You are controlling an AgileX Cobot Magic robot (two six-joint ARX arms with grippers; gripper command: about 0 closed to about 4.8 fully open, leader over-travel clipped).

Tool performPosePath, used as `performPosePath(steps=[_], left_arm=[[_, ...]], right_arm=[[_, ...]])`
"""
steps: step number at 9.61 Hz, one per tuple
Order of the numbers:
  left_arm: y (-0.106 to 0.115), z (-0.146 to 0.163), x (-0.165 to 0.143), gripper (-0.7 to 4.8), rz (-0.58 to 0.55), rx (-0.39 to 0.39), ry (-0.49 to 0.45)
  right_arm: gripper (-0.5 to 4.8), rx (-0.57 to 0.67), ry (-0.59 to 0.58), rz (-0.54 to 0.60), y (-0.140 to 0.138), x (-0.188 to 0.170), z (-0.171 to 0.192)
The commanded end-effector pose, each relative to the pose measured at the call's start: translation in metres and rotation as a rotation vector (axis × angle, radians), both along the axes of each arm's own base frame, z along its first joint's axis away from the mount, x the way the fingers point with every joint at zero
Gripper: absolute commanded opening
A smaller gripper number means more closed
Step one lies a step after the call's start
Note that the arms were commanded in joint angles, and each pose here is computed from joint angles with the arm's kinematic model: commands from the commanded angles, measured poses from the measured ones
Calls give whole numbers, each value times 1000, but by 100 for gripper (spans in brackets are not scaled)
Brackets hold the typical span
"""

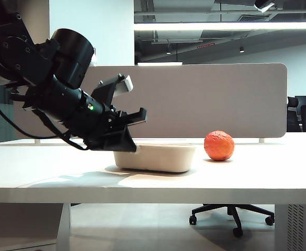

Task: Pick up the orange and place it into the paper lunchbox.

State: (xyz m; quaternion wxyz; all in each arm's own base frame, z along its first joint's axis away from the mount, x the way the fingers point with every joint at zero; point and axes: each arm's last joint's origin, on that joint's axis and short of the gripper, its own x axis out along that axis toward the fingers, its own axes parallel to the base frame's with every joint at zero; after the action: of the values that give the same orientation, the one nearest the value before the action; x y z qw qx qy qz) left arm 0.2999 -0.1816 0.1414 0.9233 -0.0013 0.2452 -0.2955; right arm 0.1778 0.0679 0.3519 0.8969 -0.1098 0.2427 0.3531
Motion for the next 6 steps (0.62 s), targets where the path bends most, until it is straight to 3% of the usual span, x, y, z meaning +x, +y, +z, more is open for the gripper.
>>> performPosePath(steps=[1, 3, 4, 6], left_arm=[[3, 7, -7, -6, -47, 19, 72], [9, 28, -17, -6, -61, 49, 72], [53, 204, -95, -6, -142, 64, -17], [54, 220, -96, -6, -143, 46, -60]], right_arm=[[-5, 11, -18, 2, 0, -1, 4], [-5, 11, -25, 0, 0, 0, 4], [-5, 14, -50, -198, -2, 7, 7], [-4, 15, -54, -202, 0, 15, 5]])
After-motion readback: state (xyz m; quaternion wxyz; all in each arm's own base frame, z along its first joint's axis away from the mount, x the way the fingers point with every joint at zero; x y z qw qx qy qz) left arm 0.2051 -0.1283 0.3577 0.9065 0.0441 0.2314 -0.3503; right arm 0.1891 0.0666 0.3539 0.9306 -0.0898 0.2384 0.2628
